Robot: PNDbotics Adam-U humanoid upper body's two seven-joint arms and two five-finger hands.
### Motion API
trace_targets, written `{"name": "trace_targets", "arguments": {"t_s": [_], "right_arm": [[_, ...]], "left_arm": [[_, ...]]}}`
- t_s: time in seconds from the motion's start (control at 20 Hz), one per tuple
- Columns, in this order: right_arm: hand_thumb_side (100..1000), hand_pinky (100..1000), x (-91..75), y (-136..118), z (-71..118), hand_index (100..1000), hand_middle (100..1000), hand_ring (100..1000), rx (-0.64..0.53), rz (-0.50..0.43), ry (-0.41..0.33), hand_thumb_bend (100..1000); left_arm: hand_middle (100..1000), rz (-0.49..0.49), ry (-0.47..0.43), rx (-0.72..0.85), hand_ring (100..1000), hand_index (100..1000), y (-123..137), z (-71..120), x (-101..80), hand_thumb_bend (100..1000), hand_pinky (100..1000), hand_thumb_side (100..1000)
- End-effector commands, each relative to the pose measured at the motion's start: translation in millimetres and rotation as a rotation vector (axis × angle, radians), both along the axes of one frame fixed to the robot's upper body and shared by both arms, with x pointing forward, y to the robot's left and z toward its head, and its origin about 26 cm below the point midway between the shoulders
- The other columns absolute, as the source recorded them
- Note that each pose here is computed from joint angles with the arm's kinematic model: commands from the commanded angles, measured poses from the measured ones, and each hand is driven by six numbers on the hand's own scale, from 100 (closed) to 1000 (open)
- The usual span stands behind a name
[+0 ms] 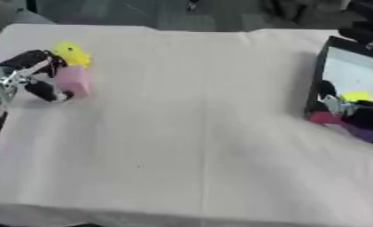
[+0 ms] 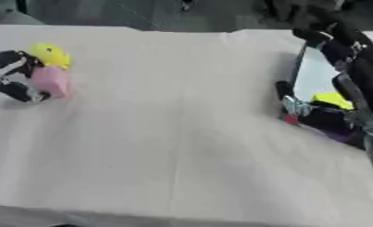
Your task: Pick up the objects with one hand, pass them to the other hand, and then place them into the box on the other side of the table.
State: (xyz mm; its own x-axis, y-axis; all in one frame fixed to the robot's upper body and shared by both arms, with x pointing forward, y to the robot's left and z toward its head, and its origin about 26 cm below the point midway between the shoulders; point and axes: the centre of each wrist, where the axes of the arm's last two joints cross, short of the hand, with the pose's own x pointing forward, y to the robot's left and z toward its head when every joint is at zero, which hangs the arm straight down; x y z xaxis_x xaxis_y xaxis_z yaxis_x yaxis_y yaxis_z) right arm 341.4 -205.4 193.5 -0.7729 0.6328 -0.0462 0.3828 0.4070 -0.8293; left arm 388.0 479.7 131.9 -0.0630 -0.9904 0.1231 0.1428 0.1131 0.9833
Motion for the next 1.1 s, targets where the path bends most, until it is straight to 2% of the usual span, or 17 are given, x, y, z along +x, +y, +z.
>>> {"name": "trace_targets", "arguments": {"t_s": [0.05,0.2,0.35,0.55,0.75,0.95,1.1], "right_arm": [[273,920,-1.1,4.5,11.6,915,1000,894,-0.028,0.038,-0.037,364],[281,917,-4.4,17.0,18.4,928,1000,895,-0.054,0.104,-0.076,501],[310,913,-11.9,38.0,31.8,952,1000,899,-0.068,0.219,-0.148,642],[321,913,-23.1,65.9,49.7,970,1000,905,-0.065,0.382,-0.222,671],[321,914,-29.2,87.0,58.2,970,1000,903,-0.09,0.518,-0.229,677],[319,915,-31.0,101.4,61.0,968,1000,903,-0.137,0.612,-0.209,678],[305,919,-30.1,108.9,62.0,961,1000,897,-0.181,0.613,-0.177,699]], "left_arm": [[475,-0.098,-0.086,-0.073,523,611,-5.0,31.0,-3.4,370,655,204],[466,-0.239,-0.083,-0.247,513,596,-24.7,36.7,-10.0,354,644,219],[466,-0.386,-0.021,-0.449,513,593,-53.1,36.9,-15.6,372,635,249],[466,-0.532,0.11,-0.657,514,590,-93.3,35.3,-19.5,390,629,262],[473,-0.649,0.235,-0.776,521,598,-130.2,38.8,-20.3,397,629,266],[480,-0.767,0.329,-0.767,527,607,-161.5,48.3,-21.9,397,633,269],[485,-0.837,0.389,-0.711,531,614,-179.7,51.7,-23.3,393,635,268]]}}
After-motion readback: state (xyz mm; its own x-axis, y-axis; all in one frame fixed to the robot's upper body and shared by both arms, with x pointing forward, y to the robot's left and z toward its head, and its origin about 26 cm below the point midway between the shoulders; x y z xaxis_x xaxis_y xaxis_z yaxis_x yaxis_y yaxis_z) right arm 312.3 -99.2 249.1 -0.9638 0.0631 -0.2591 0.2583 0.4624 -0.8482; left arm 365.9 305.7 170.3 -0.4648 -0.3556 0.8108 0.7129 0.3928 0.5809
